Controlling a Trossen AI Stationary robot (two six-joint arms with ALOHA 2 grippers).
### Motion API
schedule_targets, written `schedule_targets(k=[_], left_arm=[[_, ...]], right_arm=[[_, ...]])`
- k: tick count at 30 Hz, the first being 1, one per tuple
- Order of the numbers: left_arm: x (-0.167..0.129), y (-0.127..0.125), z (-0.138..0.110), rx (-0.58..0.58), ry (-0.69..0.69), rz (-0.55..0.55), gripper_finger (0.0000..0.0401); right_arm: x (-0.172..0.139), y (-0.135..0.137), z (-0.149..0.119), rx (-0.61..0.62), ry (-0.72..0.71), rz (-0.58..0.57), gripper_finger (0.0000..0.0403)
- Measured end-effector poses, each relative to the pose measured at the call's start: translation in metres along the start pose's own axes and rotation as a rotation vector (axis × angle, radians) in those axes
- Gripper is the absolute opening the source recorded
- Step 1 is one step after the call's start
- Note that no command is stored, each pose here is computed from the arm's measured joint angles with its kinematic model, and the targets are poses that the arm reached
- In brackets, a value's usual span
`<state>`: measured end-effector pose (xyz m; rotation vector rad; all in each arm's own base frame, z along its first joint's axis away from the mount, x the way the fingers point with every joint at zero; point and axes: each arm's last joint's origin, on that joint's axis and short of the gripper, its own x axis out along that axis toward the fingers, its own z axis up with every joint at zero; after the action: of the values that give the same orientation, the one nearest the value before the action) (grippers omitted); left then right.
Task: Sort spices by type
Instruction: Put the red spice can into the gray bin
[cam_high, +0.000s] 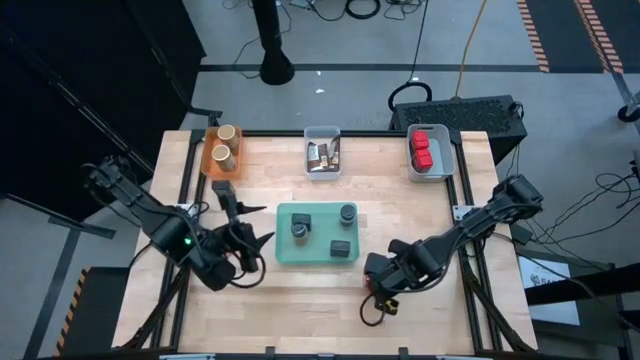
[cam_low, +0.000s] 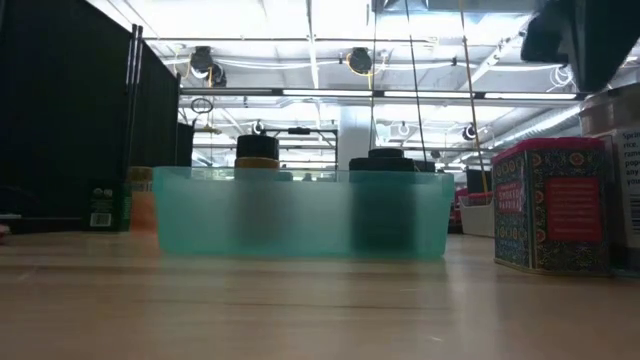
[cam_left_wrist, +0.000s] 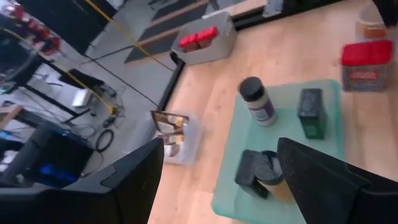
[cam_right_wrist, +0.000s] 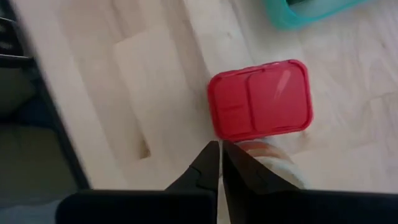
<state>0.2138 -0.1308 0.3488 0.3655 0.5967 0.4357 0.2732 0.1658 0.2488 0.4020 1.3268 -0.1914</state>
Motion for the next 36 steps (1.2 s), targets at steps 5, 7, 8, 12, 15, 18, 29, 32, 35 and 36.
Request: schedule_targets(k=[5,7,8,12,15,18,29,32,35,36], left_arm=[[0.000,0.000,0.000,0.003,-0.006,0.013,0.0313],[0.000,0.000,0.000,0.003,-0.006,0.013,0.0313],[0.000,0.000,0.000,0.004,-0.005,0.013,0.0313],[0.000,0.000,0.000,0.004,-0.005,0.013,0.0313],[0.000,0.000,0.000,0.004,-0.005,0.013,0.0313],[0.000,0.000,0.000,0.005,-0.005,0.013,0.0313],[0.001,0.001,0.000,0.003,-0.002,0.017,0.0313],[0.001,0.001,0.000,0.003,-0.002,0.018,0.0313],[0.001,0.001,0.000,0.003,-0.002,0.017,0.0313],[0.001,0.001,0.000,0.003,-0.002,0.017,0.0313]], right_arm=[[0.009,-0.003,0.003,0.022,0.030,-0.049,0.0000],[0.009,-0.006,0.001,0.036,0.050,-0.075,0.0000],[0.009,-0.008,0.000,0.046,0.063,-0.092,0.0000],[0.007,-0.015,-0.007,0.078,0.118,-0.175,0.0000],[0.007,-0.013,-0.008,0.067,0.110,-0.173,0.0000],[0.002,-0.014,-0.007,0.053,0.073,-0.163,0.0000],[-0.002,-0.032,0.003,-0.218,0.095,-0.252,0.0000],[0.004,-0.041,0.017,-0.198,0.076,-0.274,0.0000],[0.009,-0.041,0.029,-0.235,0.023,-0.246,0.0000],[0.011,-0.042,0.032,-0.242,0.020,-0.239,0.0000]])
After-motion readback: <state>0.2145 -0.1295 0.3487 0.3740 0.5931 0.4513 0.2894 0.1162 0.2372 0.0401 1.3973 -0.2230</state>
